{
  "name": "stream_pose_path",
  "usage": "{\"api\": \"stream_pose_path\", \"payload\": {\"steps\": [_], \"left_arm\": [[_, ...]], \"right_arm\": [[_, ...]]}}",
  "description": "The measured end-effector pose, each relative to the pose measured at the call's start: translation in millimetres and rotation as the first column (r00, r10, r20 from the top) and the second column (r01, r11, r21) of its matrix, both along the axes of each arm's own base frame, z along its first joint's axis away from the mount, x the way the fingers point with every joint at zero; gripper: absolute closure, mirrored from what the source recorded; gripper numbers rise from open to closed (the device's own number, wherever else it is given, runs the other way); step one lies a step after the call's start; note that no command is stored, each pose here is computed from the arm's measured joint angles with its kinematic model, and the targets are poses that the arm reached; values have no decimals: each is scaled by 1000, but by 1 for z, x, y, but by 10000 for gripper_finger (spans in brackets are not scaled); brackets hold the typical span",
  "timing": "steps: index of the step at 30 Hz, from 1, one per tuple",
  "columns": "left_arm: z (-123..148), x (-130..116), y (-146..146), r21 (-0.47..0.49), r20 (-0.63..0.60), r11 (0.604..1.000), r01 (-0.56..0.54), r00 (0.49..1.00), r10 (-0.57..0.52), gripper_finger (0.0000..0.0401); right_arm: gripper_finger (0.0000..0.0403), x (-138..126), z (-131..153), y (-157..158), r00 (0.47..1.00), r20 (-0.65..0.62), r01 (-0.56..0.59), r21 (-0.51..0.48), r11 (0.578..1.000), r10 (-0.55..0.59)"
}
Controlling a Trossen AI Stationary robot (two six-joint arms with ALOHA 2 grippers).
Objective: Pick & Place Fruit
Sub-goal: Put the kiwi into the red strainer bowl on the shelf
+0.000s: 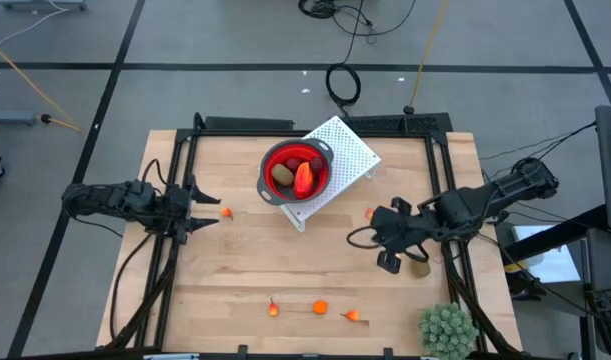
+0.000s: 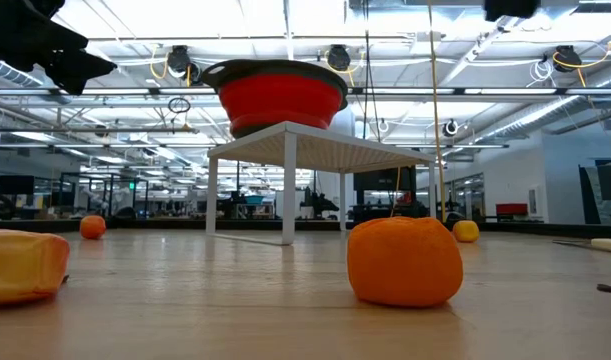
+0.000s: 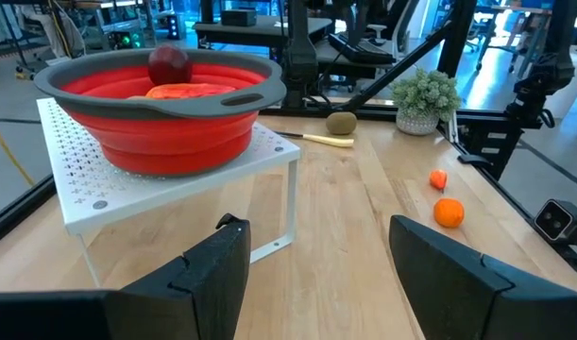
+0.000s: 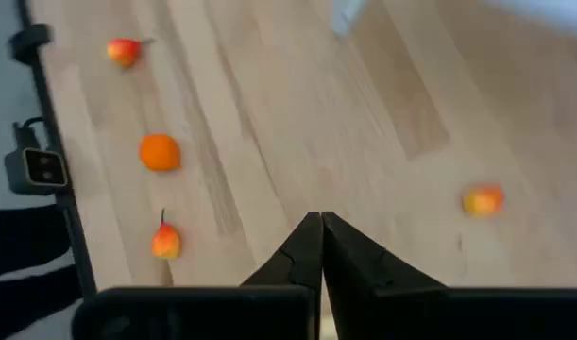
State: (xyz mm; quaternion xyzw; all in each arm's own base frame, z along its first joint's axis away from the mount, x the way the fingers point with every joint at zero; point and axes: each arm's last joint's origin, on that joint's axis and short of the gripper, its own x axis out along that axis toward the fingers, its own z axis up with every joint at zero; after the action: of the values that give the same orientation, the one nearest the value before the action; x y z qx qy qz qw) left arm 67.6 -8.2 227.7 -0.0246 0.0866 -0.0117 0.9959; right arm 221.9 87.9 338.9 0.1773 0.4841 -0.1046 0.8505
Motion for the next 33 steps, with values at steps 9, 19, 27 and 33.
{"api": "stream_pose_path", "payload": {"steps": [9, 19, 27, 33], "left_arm": [[0, 0, 0, 4, 0, 1000, 0, 1000, 0, 148], [0, 0, 0, 21, 5, 1000, 4, 1000, -4, 148], [2, 0, 0, 36, 22, 999, 7, 1000, -8, 148], [2, 0, 0, 54, 22, 998, 10, 1000, -11, 148]], "right_arm": [[402, -26, -10, -2, 928, -270, 279, 42, 959, -258], [374, -38, -12, -8, 839, -378, 418, -15, 908, -392], [306, -39, -12, -6, 829, -417, 419, 21, 908, -373], [246, -39, -12, -6, 830, -417, 416, 21, 909, -370]]}}
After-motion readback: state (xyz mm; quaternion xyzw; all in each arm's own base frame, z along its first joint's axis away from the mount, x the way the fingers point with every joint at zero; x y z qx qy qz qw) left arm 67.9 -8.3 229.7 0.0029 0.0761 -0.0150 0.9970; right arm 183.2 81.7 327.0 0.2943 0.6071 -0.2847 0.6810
